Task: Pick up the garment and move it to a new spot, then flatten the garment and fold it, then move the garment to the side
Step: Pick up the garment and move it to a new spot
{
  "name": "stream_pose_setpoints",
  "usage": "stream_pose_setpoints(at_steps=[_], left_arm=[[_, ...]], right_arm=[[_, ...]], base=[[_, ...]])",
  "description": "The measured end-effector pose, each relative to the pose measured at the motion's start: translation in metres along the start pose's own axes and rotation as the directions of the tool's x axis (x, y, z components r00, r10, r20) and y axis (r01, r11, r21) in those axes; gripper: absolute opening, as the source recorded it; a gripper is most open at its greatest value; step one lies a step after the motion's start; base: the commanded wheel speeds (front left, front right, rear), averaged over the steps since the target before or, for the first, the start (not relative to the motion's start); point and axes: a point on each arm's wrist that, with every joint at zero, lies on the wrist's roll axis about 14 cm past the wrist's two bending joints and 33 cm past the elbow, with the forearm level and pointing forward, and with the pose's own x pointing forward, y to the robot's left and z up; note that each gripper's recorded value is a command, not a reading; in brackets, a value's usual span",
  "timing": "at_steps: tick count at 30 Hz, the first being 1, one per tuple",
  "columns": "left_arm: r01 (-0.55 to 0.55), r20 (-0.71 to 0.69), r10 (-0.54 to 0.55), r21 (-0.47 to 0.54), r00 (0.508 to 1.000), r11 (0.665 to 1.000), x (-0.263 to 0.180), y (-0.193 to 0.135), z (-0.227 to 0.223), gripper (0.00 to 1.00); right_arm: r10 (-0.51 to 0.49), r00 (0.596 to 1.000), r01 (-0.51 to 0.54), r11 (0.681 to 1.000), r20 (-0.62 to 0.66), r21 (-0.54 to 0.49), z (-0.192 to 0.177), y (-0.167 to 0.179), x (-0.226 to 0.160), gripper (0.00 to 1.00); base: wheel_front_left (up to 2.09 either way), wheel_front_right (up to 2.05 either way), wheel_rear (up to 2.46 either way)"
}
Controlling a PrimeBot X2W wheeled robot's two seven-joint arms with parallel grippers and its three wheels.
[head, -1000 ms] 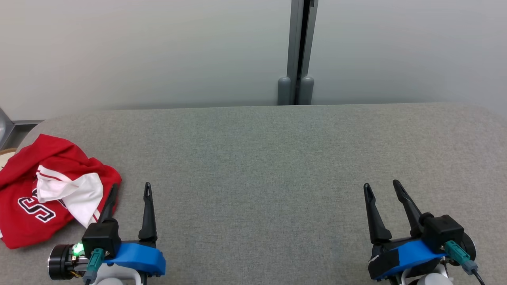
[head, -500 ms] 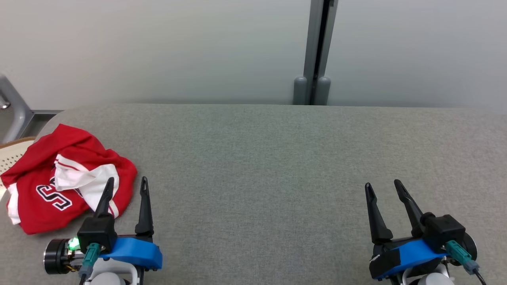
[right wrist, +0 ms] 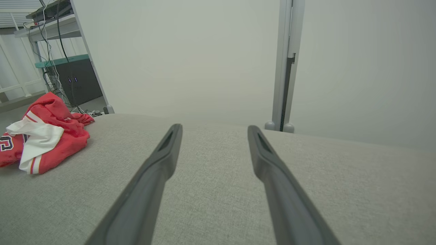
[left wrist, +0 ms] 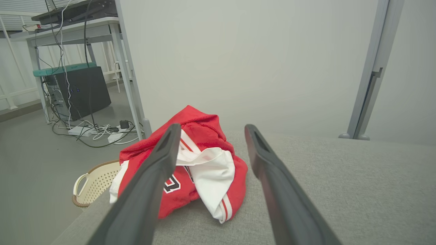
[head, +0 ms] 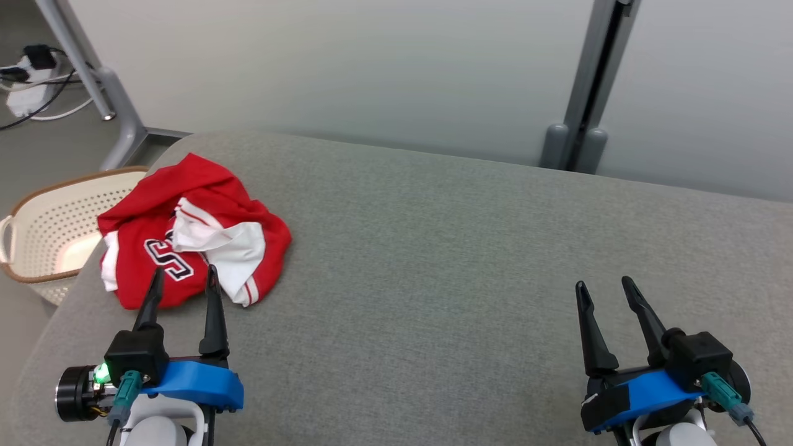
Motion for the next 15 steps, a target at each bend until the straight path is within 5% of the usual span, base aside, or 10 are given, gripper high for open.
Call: stream_pose_setpoints(at_steps=[15], left_arm=[[-0.209, -0.022, 0.210, 0.019, 0.978, 0.978, -0.040, 0.070, -0.003, 1.00]], right_arm=[[0.190, 0.981, -0.190, 0.982, -0.025, 0.015, -0.016, 0.065, 0.039, 1.00]], base=[[0.00, 0.00, 0.00]])
